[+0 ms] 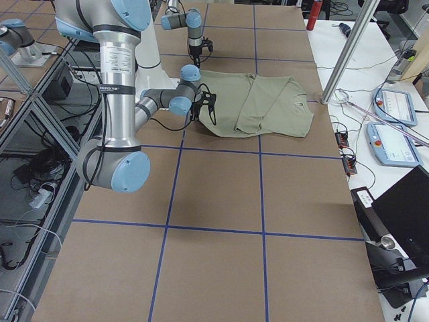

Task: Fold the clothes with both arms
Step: 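Lift both hem corners and carry them toward the collar with both grippers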

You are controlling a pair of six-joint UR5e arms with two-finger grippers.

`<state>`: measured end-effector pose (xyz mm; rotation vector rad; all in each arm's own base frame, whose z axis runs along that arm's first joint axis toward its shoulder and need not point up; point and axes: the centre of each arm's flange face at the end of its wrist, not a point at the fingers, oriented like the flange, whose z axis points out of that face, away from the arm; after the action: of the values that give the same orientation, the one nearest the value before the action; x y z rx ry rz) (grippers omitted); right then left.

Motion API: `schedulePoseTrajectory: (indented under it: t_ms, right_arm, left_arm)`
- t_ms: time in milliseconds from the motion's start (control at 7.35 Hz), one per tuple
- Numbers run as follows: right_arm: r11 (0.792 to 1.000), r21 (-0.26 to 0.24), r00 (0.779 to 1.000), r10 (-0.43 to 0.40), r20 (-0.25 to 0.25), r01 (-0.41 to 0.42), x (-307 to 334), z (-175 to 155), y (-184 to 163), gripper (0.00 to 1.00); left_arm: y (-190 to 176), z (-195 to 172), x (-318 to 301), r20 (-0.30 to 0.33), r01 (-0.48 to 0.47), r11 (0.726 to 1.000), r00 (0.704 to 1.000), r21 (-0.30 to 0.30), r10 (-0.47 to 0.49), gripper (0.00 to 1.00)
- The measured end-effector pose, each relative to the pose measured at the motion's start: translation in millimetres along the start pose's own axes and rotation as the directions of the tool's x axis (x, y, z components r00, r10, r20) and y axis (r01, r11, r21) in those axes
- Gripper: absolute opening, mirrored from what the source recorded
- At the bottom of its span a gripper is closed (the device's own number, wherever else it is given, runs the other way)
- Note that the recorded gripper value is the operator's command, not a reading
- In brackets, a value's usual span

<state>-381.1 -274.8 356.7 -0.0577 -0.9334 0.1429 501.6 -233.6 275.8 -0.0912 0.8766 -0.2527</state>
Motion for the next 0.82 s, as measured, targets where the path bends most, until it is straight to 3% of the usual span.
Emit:
schedulePoseTrajectory:
  t_ms: [408, 817]
  right_arm:
    - [0.994, -0.114, 1.0, -0.003, 0.024, 0.005, 10.8, -25.0, 20.1, 0.0]
    - [0.961, -0.276, 0.998, -0.008, 0.064, 0.025, 11.6, -50.0, 44.3, 0.0]
  left_arm:
    - [17.2, -58.8, -5.2, -0.073, -0.023, 0.999, 0.997, -0.035, 0.02, 0.0]
    - [75.9, -104.6, -8.8, -0.091, -0.043, 0.988, 0.995, -0.149, 0.029, 0.0]
